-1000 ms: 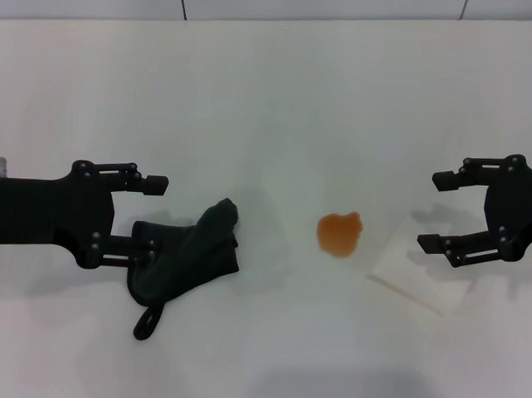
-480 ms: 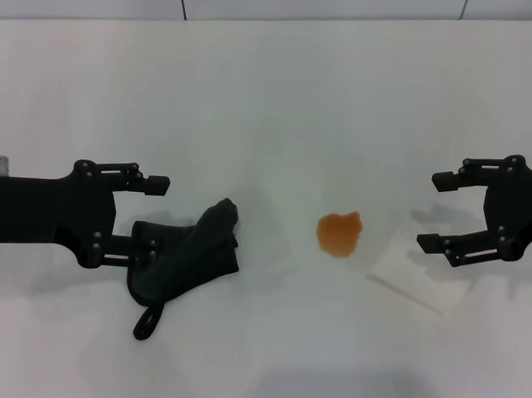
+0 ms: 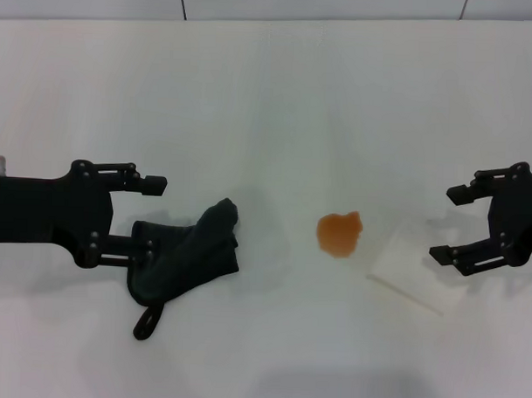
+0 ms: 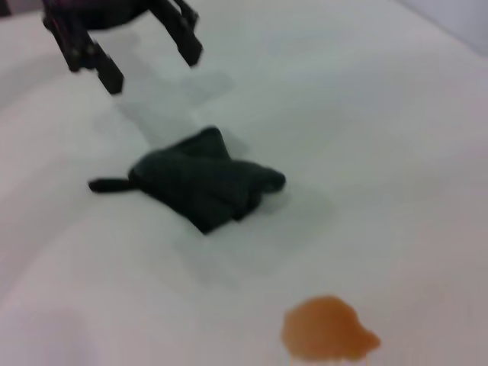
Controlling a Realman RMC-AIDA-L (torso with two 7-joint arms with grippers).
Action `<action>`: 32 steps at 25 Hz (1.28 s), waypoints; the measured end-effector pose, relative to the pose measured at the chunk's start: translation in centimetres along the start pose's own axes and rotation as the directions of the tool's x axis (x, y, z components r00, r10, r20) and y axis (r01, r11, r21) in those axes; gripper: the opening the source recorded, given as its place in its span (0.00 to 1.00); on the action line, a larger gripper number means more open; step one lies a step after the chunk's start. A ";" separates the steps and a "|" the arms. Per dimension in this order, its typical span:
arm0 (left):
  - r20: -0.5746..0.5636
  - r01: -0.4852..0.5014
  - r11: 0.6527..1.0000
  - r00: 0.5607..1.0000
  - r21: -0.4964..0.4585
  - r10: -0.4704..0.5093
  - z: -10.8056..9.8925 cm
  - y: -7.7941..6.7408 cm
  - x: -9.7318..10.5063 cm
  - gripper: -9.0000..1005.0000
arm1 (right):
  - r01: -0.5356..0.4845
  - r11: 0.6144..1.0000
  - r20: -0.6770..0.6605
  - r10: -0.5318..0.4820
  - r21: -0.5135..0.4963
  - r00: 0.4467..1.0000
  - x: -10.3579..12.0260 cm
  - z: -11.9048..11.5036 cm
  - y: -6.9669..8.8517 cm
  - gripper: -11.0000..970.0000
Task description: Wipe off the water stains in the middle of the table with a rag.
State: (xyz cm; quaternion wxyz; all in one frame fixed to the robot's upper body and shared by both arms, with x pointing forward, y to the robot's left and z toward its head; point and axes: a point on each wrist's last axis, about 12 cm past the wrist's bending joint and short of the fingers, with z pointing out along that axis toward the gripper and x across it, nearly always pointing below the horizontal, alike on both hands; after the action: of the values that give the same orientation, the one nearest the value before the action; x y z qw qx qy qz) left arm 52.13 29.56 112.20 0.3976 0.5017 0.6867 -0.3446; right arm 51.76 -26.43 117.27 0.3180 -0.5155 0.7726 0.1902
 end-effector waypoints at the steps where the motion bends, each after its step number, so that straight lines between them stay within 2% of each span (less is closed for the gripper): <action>1: 0.000 0.000 1.000 1.000 0.000 0.000 0.0 0.0 0.0 0.76 | 0.002 1.000 -0.019 -0.002 0.006 1.000 -0.3 0.1 0.1 0.87; 14: 0.000 0.001 1.000 1.000 -0.002 -0.001 -0.1 -0.1 0.1 0.76 | -0.017 0.999 -0.248 0.027 0.043 0.968 -3.3 1.6 0.8 0.87; 22: 0.003 0.002 1.000 1.000 -0.003 -0.002 -0.1 -0.2 0.2 0.76 | -0.018 0.999 -0.273 0.025 0.029 0.962 -3.8 2.4 1.4 0.87; 32: 0.004 0.000 1.000 1.000 -0.004 0.000 -0.1 -0.2 0.2 0.75 | -0.012 1.000 -0.291 0.018 0.024 0.956 -3.5 3.7 1.6 0.87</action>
State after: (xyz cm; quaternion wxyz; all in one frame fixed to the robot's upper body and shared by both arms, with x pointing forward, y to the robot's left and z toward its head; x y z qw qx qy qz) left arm 51.92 29.71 112.07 0.4001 0.5001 0.6865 -0.3443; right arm 52.30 -21.18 116.95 0.2049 -0.5284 0.8170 0.1060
